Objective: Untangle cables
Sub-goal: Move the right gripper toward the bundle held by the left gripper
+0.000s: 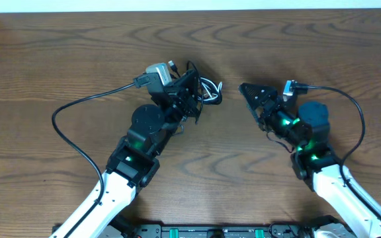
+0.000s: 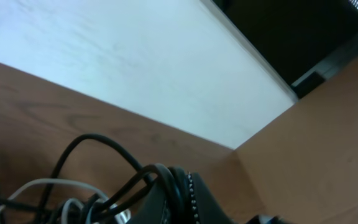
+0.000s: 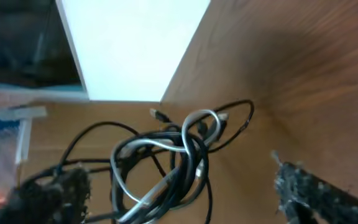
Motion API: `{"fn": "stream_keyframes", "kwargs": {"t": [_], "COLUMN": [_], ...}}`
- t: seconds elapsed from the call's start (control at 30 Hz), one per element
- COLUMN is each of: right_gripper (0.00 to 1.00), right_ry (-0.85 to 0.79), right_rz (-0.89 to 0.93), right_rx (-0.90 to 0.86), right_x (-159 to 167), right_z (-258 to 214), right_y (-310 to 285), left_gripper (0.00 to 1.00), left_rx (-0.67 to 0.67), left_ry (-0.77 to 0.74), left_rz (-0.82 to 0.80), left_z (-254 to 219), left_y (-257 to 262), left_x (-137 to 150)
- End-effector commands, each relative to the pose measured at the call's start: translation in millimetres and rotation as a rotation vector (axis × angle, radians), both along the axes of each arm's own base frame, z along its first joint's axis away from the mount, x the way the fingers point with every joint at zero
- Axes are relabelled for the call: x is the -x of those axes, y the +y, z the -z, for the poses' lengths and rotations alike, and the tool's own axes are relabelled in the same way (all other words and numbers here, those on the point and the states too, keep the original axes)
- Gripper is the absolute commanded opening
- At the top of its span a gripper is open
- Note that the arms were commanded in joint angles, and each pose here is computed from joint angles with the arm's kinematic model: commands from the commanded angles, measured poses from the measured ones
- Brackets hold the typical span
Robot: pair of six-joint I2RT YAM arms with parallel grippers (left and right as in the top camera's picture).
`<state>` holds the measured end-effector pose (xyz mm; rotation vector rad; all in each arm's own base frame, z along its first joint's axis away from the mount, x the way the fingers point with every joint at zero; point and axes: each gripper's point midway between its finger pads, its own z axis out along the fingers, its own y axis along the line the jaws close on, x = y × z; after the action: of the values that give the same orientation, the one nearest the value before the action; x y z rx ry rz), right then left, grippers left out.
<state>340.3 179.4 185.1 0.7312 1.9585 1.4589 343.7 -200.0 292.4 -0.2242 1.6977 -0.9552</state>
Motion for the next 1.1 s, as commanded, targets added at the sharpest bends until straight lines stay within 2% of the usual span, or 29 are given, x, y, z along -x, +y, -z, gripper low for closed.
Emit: {"fn": "stream_keyframes", "kwargs": {"t": [0.0,0.07,0.1,0.17,0.43,0.6,0.77,0.87,0.9,0.93,1.07], "right_gripper": [0.88,0.84,0.73,0.68,0.72,0.72,0.68,0.61,0.51,0.47,0.35], "right_ry": [0.041,0.073,0.150,0.210,0.262,0.263,0.279,0.283,0.284,0.284,0.285], "right_rz": [0.080,0.089,0.092,0.097,0.097,0.096,0.097,0.102,0.102,0.102,0.118], "right_rx": [-0.051,-0.089,-0.180,-0.247,-0.300,-0.300,-0.317,-0.321,-0.321,-0.321,-0.317], "right_x": [-5.6,-5.0,-2.2,0.6,4.5,4.5,5.6,6.0,5.9,5.9,4.5], "right_z": [-3.1,-3.1,-3.4,-3.4,-3.2,-3.0,-3.1,-2.9,-2.5,-2.5,-1.1], "right_y": [-0.3,0.9,4.9,9.9,16.9,17.0,19.1,20.2,20.2,20.2,18.1], "left_gripper": [0.07,0.08,0.08,0.08,0.08,0.08,0.08,0.08,0.08,0.08,0.08], "left_rx": [0.094,0.110,0.134,0.182,0.292,0.408,0.419,0.416,0.414,0.413,0.447], "left_ry": [-0.007,0.003,0.017,0.043,0.101,0.166,0.181,0.187,0.191,0.192,0.222], "left_rz": [-0.014,0.000,0.004,0.002,-0.009,-0.007,0.021,0.035,0.036,0.038,0.054], "left_z": [-20.1,-20.1,-20.0,-20.0,-20.1,-20.1,-19.6,-18.3,-17.0,-16.5,-15.1], "left_y": [3.4,1.1,0.5,0.6,1.8,0.2,-9.5,-15.0,-16.2,-16.7,-23.0], "left_x": [-0.5,0.7,1.1,1.0,0.4,1.3,6.8,9.4,9.5,9.4,12.7]}}
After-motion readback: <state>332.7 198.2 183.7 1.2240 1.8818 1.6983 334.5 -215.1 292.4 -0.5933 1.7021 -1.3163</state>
